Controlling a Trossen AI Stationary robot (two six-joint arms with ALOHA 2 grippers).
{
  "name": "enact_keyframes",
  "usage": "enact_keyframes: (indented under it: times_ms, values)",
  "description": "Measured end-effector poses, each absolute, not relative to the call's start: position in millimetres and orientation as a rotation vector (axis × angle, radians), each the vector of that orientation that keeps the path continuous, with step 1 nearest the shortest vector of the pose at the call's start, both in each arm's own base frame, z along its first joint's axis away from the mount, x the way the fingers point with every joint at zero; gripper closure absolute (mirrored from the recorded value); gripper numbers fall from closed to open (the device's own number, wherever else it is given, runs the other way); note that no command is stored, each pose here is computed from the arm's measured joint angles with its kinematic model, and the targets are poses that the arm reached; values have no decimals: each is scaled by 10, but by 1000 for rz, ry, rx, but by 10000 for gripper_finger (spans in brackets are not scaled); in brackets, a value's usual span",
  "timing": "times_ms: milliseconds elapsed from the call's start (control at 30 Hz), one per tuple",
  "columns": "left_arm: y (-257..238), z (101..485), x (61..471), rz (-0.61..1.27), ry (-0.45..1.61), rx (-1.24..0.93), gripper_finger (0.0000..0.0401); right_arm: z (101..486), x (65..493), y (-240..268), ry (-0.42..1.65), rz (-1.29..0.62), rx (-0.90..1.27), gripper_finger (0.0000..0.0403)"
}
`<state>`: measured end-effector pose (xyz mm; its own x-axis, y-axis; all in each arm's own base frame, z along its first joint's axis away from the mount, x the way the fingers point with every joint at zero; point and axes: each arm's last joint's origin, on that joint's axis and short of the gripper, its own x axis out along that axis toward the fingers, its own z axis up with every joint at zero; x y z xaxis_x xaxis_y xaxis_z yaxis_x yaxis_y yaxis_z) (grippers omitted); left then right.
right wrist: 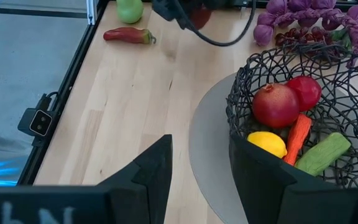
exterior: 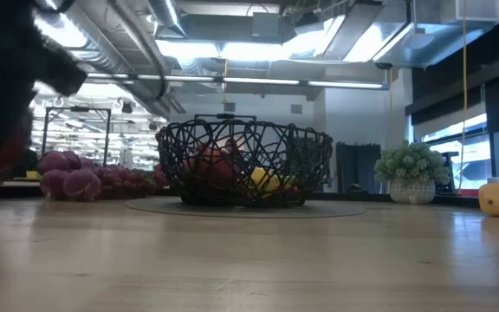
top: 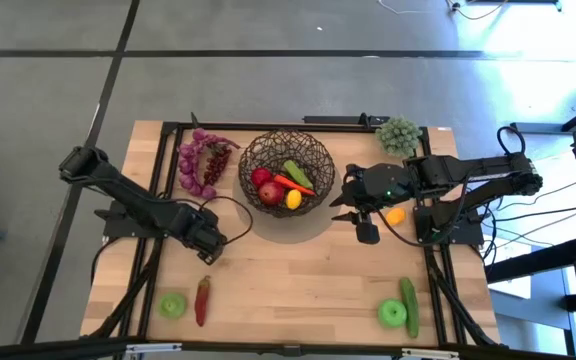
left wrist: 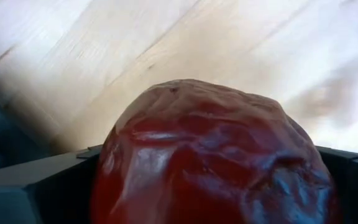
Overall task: Build produce basket
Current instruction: Put the red apple into the wire basket
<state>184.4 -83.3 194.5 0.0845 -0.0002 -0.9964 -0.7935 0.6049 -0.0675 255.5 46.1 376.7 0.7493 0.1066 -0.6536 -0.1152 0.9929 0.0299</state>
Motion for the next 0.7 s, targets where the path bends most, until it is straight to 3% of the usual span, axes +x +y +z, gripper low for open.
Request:
enact_keyframes:
  times_ms: [400, 700]
  values:
    - [-759, 2816, 2146, 635, 1141, -722, 102, 3725, 2518, 391, 758, -92, -78, 248]
    - [-262, 3295, 2407, 681, 939, -685, 102, 3701, 2482, 342, 778, -261, -92, 248]
